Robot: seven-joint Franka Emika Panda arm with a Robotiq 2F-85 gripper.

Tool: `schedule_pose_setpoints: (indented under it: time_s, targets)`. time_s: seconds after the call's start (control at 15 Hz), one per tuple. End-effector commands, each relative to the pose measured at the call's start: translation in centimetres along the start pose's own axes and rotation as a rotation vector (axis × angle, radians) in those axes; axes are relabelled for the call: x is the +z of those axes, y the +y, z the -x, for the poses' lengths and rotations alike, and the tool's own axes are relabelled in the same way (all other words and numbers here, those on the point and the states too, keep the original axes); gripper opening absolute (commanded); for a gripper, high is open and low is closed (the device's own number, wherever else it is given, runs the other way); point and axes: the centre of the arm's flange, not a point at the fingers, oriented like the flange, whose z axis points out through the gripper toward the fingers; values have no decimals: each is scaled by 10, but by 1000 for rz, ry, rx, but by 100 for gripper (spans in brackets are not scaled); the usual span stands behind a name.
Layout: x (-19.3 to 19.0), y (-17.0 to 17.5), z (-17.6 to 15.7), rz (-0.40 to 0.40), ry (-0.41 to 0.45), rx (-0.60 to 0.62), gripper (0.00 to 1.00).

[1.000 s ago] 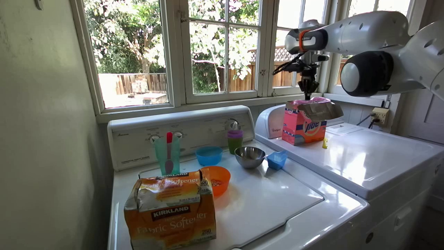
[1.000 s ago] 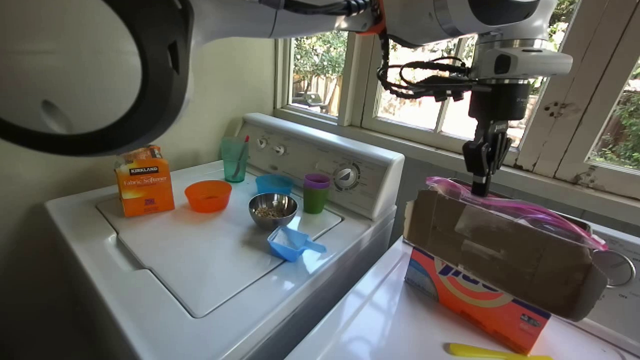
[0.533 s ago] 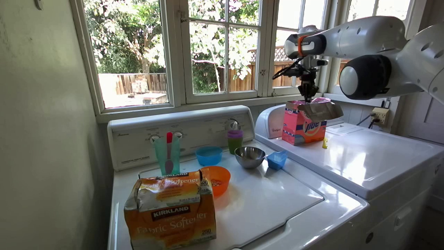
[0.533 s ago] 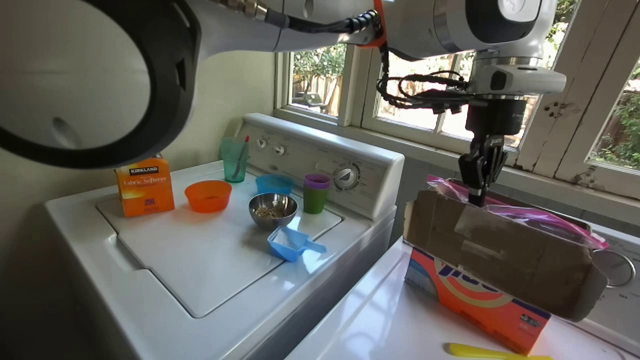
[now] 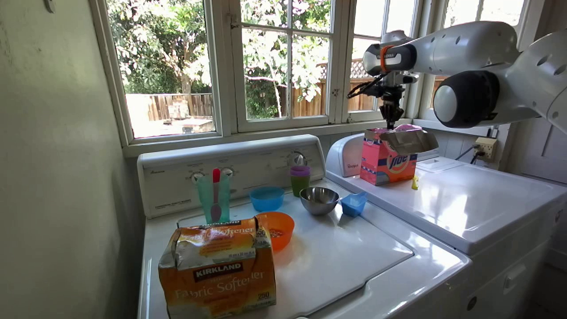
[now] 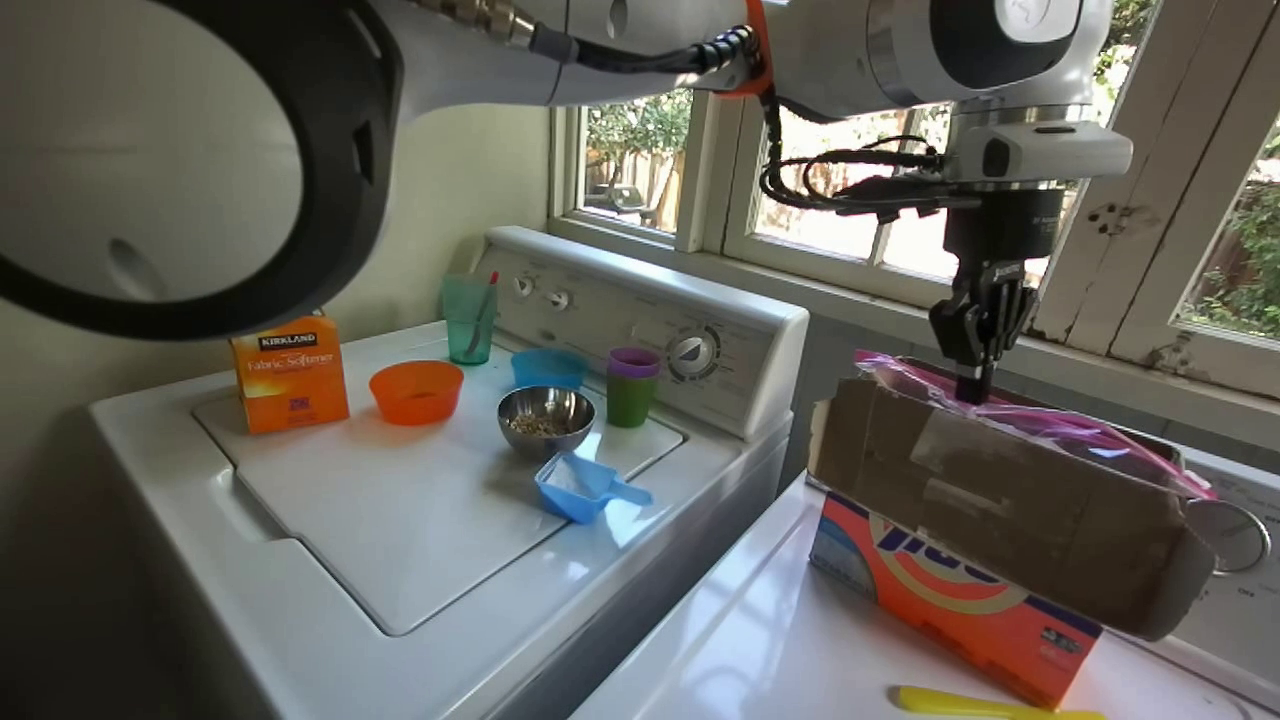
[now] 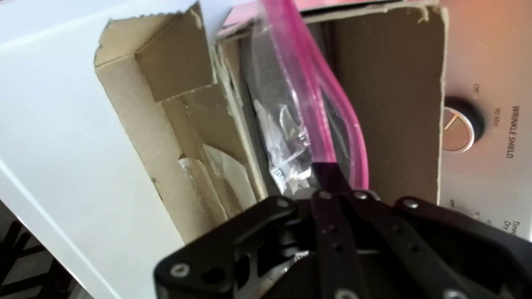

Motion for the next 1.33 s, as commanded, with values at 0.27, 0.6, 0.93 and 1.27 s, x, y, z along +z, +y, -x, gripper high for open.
schedule_pose_setpoints:
  time_s: [0.27, 0.6, 0.93, 1.27]
  targets:
    - [0, -28, -4, 6, 11, 16, 5]
    - [3, -29, -3, 21, 6, 4, 0]
    - [5, -29, -2, 35, -4, 2, 40]
    - [4, -28, -2, 37, -6, 5, 77]
